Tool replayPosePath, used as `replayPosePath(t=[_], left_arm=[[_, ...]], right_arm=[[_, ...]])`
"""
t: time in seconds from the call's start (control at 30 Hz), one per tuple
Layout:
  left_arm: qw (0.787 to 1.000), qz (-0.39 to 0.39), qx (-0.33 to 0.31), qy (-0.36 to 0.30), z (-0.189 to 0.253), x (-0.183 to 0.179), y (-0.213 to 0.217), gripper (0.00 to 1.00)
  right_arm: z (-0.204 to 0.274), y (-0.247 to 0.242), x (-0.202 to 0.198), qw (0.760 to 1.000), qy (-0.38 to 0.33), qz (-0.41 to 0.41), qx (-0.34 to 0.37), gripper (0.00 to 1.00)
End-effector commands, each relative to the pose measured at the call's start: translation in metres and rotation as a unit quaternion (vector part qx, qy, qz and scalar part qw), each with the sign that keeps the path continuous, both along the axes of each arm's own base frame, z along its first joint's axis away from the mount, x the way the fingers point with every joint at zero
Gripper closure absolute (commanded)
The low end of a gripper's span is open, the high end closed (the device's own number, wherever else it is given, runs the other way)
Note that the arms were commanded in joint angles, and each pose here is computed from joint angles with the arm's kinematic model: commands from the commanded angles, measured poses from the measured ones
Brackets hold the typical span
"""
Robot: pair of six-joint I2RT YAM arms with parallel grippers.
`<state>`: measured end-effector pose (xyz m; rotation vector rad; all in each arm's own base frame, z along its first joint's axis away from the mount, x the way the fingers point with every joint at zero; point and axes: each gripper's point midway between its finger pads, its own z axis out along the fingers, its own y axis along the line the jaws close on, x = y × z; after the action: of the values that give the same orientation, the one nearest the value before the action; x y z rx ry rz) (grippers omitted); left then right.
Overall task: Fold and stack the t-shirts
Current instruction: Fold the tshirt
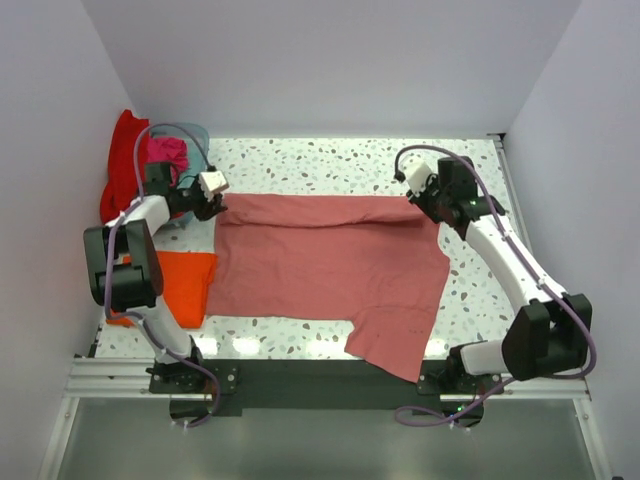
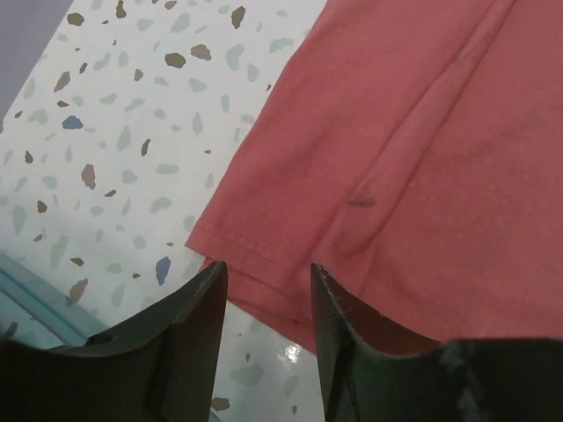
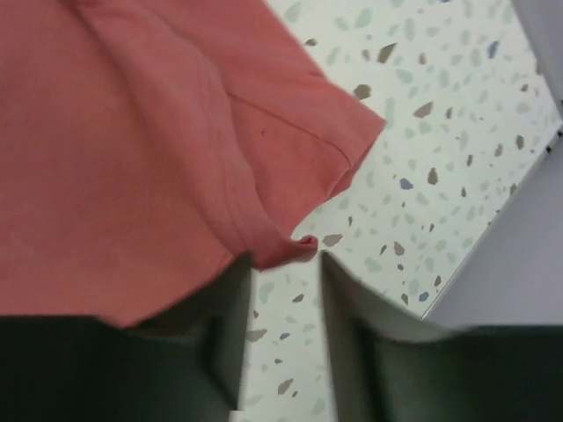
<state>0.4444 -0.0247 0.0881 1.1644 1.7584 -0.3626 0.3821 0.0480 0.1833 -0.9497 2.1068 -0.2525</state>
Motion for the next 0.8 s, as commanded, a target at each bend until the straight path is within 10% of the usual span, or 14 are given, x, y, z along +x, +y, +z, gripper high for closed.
replayPosePath(t=[0.0,0.13,0.77], left_arm=[[0.998,-0.016,0.008,-0.061,0.035,0.000,0.014,0.50],[0.998,-0.006,-0.013,-0.059,0.052,-0.001,0.013,0.48],[0.987,-0.113,0.076,0.085,-0.015,-0.023,-0.027,0.46]], right_arm=[[-0.017,0.020,-0.054,0.992,0.093,0.082,0.019,0.52],[0.002,0.023,-0.054,0.994,0.061,0.082,0.038,0.31],[-0.077,0.004,-0.009,0.957,0.284,-0.053,0.032,0.45]])
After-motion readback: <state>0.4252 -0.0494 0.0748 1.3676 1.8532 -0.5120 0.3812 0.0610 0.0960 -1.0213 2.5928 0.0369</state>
